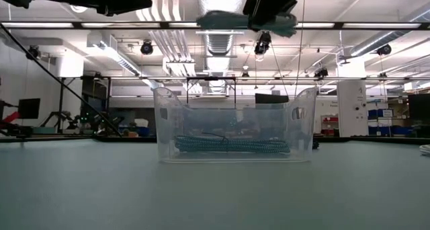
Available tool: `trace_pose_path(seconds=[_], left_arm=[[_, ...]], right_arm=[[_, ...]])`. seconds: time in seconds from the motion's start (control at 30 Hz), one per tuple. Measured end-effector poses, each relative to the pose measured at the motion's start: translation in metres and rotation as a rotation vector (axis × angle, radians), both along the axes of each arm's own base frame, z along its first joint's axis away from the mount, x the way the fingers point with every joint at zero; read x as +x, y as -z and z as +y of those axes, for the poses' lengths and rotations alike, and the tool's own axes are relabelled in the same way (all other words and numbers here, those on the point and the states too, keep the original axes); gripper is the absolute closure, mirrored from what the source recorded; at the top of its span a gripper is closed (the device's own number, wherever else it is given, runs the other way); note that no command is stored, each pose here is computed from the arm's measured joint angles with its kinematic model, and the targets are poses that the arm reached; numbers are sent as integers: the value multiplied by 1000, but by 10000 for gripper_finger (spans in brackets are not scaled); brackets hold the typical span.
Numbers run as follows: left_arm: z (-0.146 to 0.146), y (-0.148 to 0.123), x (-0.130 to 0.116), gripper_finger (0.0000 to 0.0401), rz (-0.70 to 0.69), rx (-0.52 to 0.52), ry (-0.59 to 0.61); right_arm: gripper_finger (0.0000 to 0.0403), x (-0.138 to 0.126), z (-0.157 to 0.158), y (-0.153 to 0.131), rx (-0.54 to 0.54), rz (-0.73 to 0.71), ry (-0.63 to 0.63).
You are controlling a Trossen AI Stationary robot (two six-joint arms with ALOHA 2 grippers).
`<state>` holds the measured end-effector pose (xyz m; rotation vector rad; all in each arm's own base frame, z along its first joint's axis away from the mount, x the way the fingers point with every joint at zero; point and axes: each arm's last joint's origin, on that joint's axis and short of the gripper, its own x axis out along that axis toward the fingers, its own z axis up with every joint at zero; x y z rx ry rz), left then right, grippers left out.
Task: Pick and place USB-C Cables
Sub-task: Put the top white charger cable into the transparent bin
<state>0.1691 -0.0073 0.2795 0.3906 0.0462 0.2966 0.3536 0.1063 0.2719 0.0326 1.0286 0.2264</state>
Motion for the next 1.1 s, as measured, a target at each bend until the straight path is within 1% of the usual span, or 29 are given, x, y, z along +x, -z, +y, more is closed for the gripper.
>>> trace_pose_path(seconds=[0.33,0.73,0.9,1.1], left_arm=[[0,2,4,352,14,4,0],[-1,3,6,352,11,4,0],[-1,2,6,352,7,4,-1],[-1,3,6,352,9,4,-1]], right_arm=[[374,5,-14,0,-24,-14,-2],[374,10,-17,10,-46,5,-17],[374,11,-20,10,-70,3,22],[374,12,-20,14,-77,12,25]])
